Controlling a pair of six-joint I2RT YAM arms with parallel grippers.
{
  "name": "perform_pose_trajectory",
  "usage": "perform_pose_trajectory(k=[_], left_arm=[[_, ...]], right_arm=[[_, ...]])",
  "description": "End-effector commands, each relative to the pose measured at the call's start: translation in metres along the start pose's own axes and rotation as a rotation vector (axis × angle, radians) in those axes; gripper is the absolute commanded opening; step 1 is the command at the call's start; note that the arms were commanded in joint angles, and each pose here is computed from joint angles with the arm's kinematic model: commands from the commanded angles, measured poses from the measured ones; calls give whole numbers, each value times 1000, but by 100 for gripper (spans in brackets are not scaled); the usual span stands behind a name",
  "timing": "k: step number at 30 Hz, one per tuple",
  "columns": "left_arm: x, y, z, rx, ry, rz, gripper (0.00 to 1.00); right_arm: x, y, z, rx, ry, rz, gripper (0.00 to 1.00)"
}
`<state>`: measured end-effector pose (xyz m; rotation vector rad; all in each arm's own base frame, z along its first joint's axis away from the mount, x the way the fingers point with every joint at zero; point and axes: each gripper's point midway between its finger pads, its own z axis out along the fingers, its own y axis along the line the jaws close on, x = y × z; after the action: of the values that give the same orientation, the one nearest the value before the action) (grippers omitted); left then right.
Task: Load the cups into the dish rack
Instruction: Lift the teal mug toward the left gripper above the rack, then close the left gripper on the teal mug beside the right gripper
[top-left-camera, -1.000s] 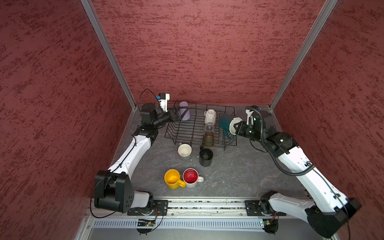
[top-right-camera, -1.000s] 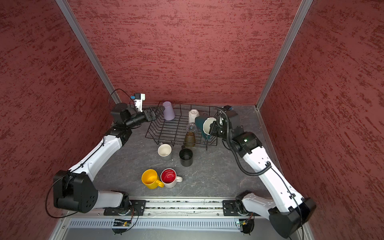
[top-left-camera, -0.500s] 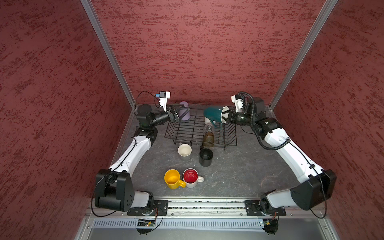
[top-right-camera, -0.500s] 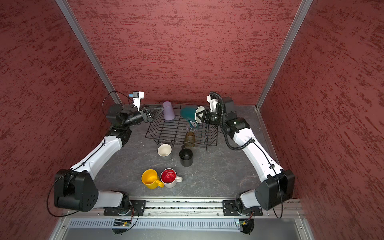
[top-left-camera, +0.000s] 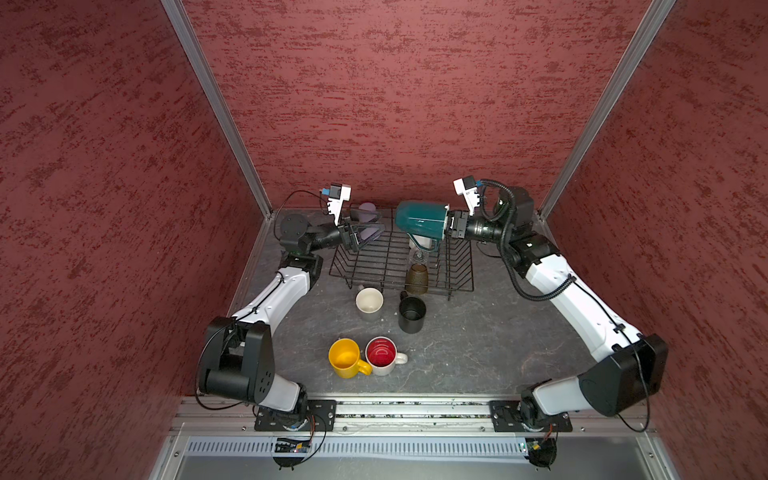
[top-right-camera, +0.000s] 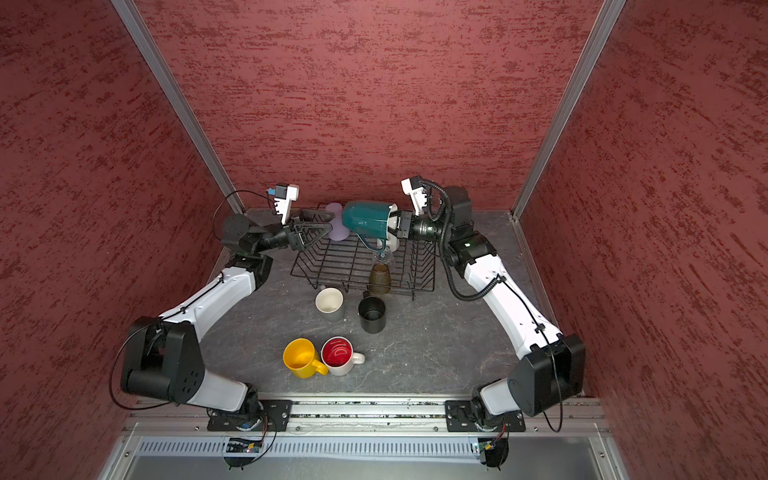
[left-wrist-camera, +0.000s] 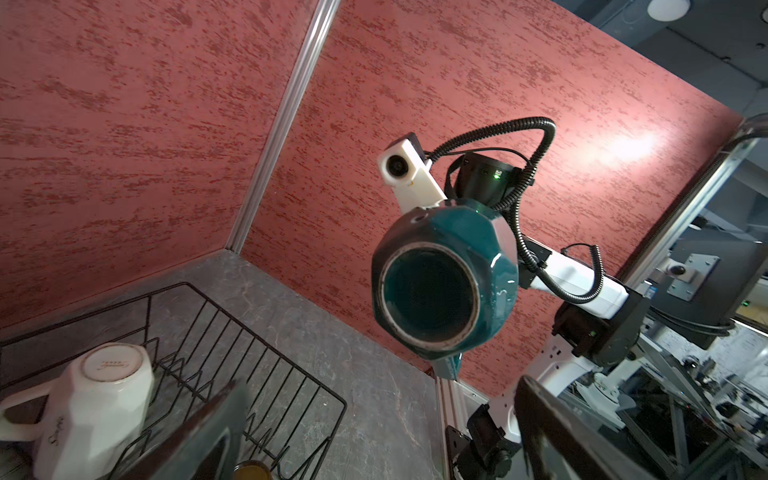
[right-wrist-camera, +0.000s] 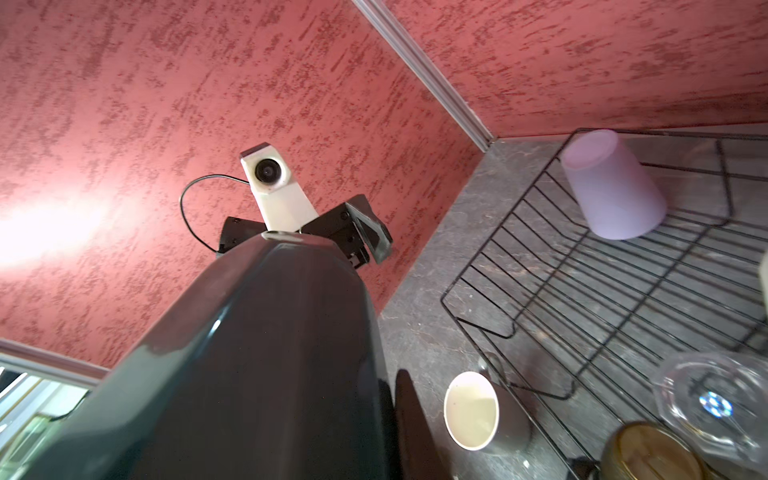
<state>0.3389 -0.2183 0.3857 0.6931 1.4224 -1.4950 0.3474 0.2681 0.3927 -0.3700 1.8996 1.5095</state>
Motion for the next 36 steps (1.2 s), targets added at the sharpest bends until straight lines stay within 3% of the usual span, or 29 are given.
perform_pose_trajectory(k=[1, 36], left_arm=[[2, -17, 4, 67, 28, 63, 100], [14, -49, 30, 194, 121, 108, 100]], right_arm=[[-13, 33, -4, -129, -24, -82, 0], [25, 34, 48, -247, 91, -19, 0]])
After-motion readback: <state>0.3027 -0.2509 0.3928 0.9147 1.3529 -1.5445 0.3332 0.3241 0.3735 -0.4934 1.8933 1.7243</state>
